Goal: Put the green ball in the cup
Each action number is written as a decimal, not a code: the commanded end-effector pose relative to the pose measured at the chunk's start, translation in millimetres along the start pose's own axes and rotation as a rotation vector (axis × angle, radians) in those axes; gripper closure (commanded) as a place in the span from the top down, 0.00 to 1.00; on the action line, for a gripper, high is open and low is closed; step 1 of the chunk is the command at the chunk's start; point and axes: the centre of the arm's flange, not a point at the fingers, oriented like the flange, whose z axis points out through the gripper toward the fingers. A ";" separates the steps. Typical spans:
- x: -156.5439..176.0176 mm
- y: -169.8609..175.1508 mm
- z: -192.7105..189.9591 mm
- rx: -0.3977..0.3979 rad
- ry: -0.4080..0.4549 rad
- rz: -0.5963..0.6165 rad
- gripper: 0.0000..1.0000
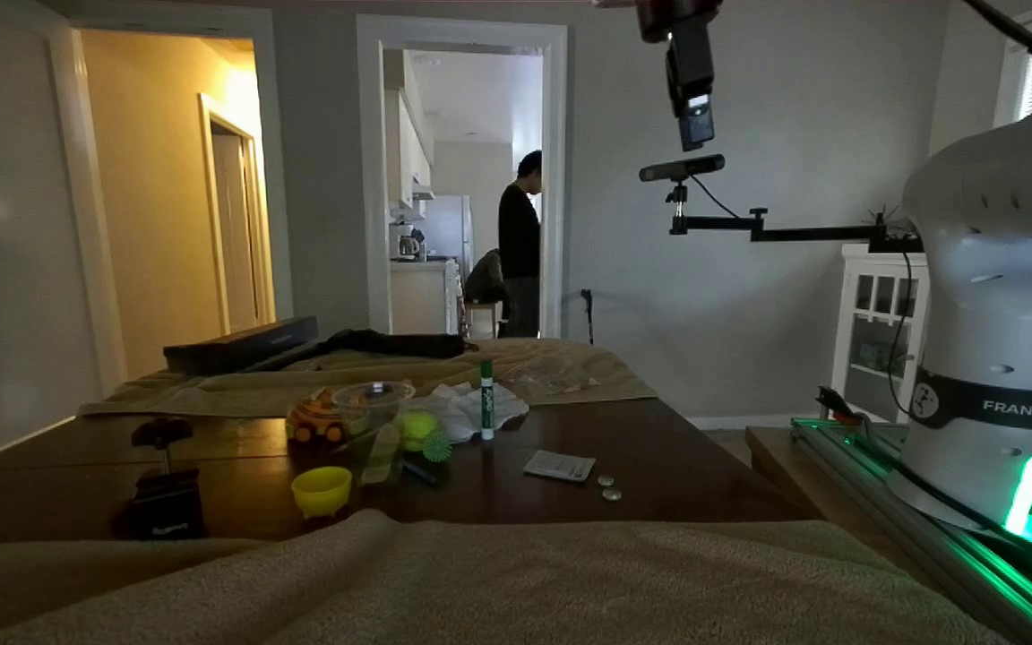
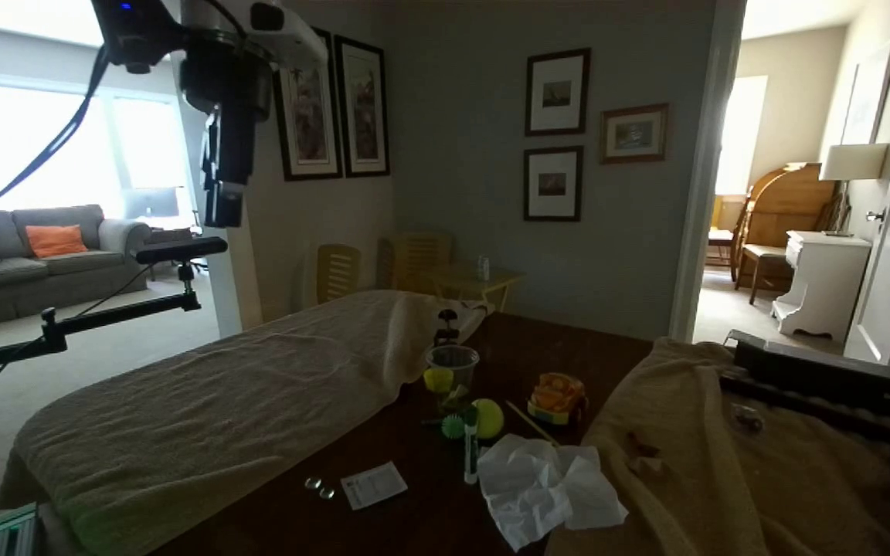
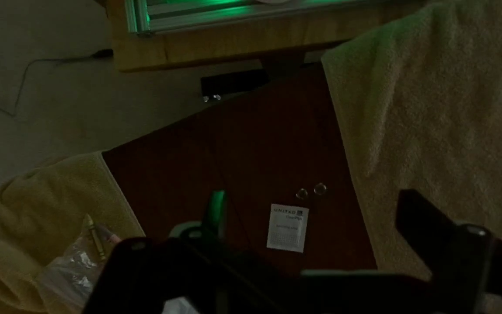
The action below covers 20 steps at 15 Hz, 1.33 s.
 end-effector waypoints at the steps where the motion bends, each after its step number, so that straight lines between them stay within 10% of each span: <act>1: 47.5 3.2 12.4 0.116 0.033 0.134 1.00; 13: 178.3 4.9 62.8 0.206 0.247 0.483 1.00; 20: 257.6 25.7 75.4 0.282 0.214 0.821 1.00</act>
